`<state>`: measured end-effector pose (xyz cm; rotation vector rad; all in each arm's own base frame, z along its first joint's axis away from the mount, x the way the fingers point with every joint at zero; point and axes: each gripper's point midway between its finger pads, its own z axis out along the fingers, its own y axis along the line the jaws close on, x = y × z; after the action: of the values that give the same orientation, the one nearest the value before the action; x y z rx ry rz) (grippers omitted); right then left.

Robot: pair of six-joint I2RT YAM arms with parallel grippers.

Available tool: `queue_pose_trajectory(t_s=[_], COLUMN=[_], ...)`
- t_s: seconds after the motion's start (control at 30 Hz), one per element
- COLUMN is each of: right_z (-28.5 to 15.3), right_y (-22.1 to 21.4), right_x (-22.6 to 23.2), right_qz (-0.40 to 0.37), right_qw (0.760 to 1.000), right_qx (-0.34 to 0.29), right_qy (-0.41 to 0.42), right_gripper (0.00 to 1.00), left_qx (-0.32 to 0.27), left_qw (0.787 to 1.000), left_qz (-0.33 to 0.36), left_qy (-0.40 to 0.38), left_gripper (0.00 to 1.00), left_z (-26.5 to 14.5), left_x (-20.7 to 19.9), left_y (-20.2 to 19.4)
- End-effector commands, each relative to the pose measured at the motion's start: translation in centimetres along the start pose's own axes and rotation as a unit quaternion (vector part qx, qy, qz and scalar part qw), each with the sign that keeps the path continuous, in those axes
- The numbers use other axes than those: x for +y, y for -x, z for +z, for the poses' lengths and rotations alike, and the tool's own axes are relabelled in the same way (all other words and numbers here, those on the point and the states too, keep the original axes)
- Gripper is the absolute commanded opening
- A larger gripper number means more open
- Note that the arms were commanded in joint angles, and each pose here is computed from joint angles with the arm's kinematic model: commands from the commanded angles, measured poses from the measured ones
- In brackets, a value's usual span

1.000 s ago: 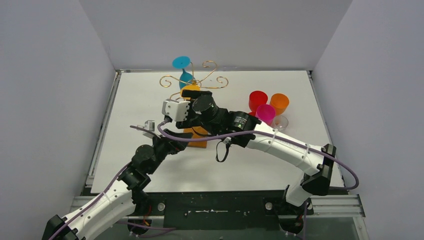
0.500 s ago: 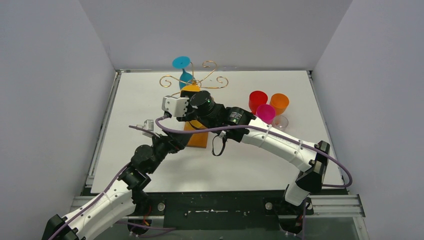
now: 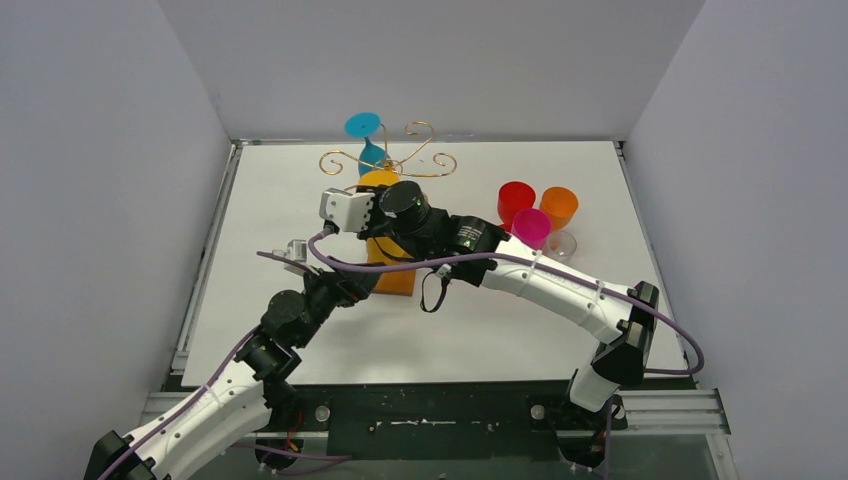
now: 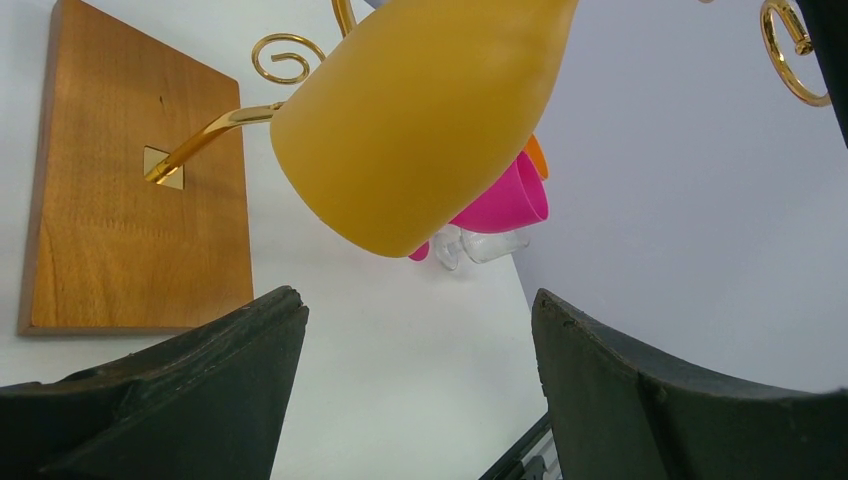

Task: Take the wine glass off the wine glass rack
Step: Pick up the wine glass from the wine rack.

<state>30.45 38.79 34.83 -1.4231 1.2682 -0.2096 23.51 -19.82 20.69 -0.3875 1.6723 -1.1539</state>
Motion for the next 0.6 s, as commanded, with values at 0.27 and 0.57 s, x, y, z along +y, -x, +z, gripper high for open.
queue_pose_trajectory(t_s=[0.27, 0.57], right_z=[-0.9, -1.5], right_y=[1.7, 2.6], right_x=[-2.0, -2.4], right_qz=[0.0, -0.007], right_qw=[0.998, 0.997], right_qx=[-0.027, -0.037], right_qy=[-0.048, -0.062], right_gripper=[0.12, 0.0], left_qx=[-0.011, -0.011], left_qw=[1.0, 0.999], left_qz=[0.003, 0.019], left_qy=[-0.014, -0.032], left_gripper=[0.8, 0.8], left_z=[-0.2, -1.2], left_x=[-0.7, -2.4], left_y=[0.6, 1.6])
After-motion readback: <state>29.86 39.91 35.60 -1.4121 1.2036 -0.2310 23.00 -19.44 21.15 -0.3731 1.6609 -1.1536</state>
